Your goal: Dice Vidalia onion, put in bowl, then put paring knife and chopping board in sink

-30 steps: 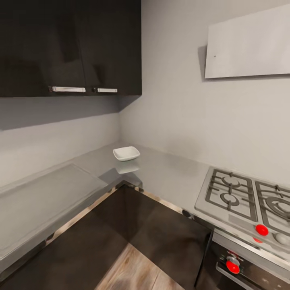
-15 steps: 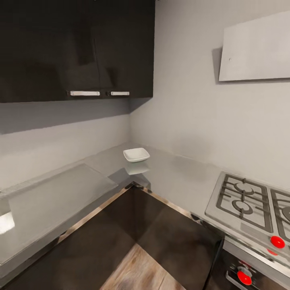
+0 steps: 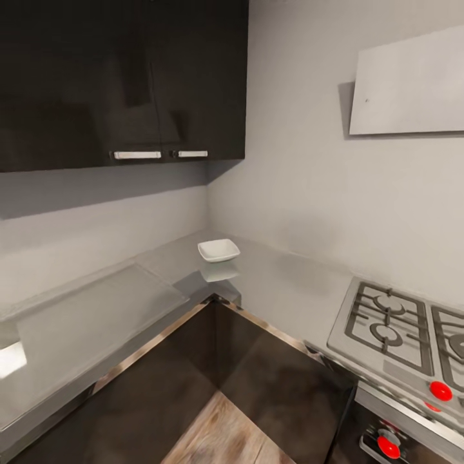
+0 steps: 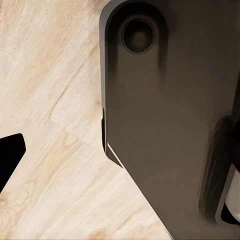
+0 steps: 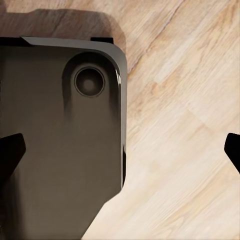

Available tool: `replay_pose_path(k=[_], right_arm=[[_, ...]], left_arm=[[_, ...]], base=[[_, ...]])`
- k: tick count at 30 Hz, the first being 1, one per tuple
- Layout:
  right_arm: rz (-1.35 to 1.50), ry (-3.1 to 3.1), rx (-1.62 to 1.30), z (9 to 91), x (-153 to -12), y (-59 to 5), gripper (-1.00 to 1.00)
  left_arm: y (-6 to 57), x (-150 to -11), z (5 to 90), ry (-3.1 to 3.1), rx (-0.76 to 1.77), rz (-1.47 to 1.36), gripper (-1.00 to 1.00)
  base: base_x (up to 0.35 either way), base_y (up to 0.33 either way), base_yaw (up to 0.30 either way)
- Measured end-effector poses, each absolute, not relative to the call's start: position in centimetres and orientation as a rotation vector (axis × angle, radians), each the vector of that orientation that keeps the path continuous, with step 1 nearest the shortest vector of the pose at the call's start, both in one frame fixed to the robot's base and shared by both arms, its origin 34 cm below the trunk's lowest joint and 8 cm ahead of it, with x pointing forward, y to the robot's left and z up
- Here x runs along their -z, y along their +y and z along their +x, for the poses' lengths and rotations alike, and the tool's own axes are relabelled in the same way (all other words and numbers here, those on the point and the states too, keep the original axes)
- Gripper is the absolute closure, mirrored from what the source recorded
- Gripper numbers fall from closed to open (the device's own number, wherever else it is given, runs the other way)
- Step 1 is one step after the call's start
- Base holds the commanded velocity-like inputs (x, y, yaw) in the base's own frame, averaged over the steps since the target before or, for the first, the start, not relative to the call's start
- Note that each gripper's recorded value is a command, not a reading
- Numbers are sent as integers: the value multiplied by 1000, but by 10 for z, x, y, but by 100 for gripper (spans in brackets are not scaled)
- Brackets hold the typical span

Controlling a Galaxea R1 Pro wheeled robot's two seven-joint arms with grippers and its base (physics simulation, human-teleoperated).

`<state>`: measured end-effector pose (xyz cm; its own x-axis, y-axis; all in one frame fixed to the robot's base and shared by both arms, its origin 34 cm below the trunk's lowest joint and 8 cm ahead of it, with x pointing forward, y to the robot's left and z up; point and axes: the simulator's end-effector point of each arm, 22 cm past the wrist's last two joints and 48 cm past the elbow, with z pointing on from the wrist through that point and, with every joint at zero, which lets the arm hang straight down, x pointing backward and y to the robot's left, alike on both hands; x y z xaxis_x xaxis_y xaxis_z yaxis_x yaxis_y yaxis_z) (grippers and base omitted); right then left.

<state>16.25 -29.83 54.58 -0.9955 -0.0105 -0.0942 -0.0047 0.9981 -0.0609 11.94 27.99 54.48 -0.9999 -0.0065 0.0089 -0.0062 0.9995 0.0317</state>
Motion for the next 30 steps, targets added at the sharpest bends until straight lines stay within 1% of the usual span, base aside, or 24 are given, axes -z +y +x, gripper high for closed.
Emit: replay_pose_path(k=[30], right_arm=[[-14,3047,92,155,-579,-298,-100]], left_arm=[[280,-578,112,-3131,50,10,-100]], base=[[0,0,0]])
